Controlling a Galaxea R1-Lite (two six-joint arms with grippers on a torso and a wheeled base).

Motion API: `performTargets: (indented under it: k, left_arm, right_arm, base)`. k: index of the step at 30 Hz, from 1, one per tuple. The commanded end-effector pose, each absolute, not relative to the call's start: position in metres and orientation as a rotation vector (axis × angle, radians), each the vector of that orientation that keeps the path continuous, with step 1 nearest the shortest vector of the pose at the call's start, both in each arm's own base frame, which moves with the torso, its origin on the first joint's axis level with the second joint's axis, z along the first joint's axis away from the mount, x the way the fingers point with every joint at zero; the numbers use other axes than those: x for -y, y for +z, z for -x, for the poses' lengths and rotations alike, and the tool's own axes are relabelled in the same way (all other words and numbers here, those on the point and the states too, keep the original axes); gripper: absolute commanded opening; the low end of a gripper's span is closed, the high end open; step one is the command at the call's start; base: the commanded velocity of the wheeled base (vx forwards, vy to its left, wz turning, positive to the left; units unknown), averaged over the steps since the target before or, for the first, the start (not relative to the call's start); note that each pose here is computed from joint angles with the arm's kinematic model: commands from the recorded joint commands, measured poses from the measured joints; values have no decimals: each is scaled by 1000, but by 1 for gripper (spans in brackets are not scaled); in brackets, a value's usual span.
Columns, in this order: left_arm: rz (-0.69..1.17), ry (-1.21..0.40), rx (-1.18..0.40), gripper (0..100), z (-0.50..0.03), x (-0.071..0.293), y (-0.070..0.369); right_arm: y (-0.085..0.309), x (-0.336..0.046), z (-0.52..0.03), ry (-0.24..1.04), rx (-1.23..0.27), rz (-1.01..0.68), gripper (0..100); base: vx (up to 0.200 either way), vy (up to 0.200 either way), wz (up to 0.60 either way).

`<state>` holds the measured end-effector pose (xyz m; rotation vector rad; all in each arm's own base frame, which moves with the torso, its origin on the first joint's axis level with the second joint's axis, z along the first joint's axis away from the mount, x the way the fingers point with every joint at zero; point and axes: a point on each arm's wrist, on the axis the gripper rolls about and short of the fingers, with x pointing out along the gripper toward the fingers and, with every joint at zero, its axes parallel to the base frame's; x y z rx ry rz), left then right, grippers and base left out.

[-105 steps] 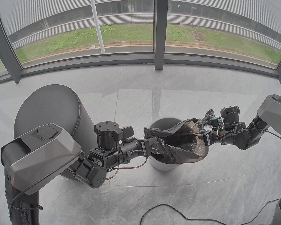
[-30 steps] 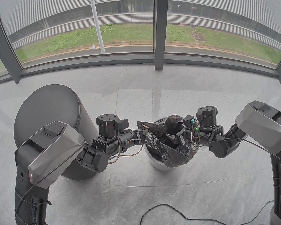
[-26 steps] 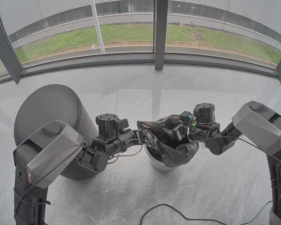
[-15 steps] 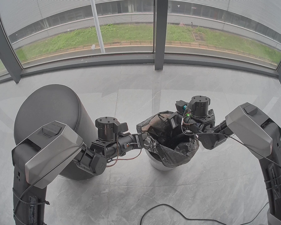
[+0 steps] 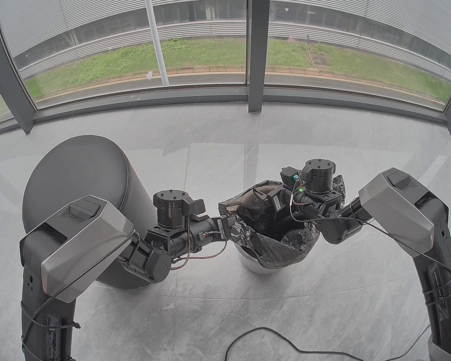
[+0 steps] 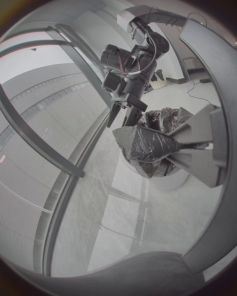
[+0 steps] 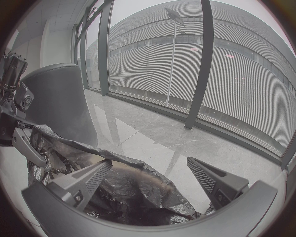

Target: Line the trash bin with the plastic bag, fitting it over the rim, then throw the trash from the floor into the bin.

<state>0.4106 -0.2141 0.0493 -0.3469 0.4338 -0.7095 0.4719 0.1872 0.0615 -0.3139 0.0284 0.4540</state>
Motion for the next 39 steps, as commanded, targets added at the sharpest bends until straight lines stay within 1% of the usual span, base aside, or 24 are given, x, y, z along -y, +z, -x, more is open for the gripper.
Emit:
performTargets:
  k: [1,4,5,13,16,21,27,33,39]
  left_arm:
    - [347,-707,-436,0,-412,214,48]
    - [346,-699,-447,0,-413,213,44]
    - [344,-692,-459,100,-413,212,41]
    - [334,-651,-502,100,-416,198,37]
    - [321,-609,-526,100,-418,193,32]
    - [289,-555,-541,100,-421,188,23]
    - [280,-507,-551,100,-423,183,15]
    - [280,-472,-549,100,-428,176,9]
    - [282,-450,-544,100,-432,167,8]
  right_arm:
    - [61,-186,-473,453,-29,313,100]
    - [61,-187,-474,451,-24,313,100]
    - [62,-187,-474,448,-20,311,100]
    - [66,-186,-478,440,0,300,100]
    - [67,-185,-481,436,7,297,100]
    - [54,-186,-482,437,-18,299,100]
    - [50,-181,-474,441,-58,310,100]
    - [41,-170,-482,413,-73,307,100]
    - [33,-158,-496,351,-66,297,100]
  base:
    - [0,0,0]
    - [0,0,0]
    - [0,0,0]
    - [0,0,0]
    - [0,0,0]
    - [0,0,0]
    - [0,0,0]
    - [0,0,0]
    - [0,0,0]
